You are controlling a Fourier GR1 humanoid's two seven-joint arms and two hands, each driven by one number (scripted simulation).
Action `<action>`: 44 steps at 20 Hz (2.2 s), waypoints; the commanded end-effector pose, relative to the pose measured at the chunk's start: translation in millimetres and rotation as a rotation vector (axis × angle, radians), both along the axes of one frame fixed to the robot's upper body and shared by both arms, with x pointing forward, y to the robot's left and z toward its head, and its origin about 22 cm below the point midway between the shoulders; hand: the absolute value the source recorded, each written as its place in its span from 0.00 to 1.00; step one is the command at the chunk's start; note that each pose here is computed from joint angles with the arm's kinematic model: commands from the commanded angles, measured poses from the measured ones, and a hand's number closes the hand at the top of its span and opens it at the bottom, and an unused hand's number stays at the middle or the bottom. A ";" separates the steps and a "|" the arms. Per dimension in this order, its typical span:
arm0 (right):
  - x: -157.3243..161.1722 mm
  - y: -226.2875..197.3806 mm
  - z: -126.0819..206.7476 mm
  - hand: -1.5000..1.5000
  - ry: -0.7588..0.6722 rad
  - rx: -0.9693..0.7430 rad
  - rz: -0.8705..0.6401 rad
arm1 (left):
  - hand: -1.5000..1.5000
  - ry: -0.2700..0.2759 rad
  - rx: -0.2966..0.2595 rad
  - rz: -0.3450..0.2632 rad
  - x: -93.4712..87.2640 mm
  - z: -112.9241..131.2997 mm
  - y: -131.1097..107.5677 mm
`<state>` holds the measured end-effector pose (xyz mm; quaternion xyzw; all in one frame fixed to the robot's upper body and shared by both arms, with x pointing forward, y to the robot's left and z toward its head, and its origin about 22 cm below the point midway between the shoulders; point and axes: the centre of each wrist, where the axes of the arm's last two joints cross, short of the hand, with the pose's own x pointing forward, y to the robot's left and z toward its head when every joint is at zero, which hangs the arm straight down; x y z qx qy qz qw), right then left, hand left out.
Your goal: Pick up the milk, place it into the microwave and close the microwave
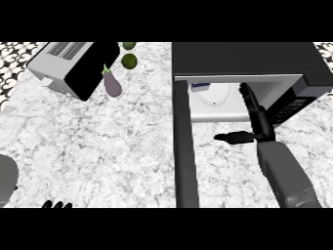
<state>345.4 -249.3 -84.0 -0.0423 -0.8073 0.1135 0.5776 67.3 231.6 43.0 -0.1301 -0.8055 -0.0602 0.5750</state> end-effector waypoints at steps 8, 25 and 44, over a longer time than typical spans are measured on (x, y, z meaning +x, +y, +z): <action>-109.1 -42.5 -46.6 0.00 0.025 0.102 0.014 | 1.00 0.066 0.104 -0.189 36.0 -2.4 -41.3; -228.2 -118.7 29.0 0.00 -0.032 0.003 -0.124 | 1.00 0.152 0.468 -0.510 128.6 -37.9 -133.1; -244.0 -135.7 91.2 0.00 -0.219 0.073 -0.012 | 1.00 0.151 0.525 -0.504 127.6 -105.2 -215.6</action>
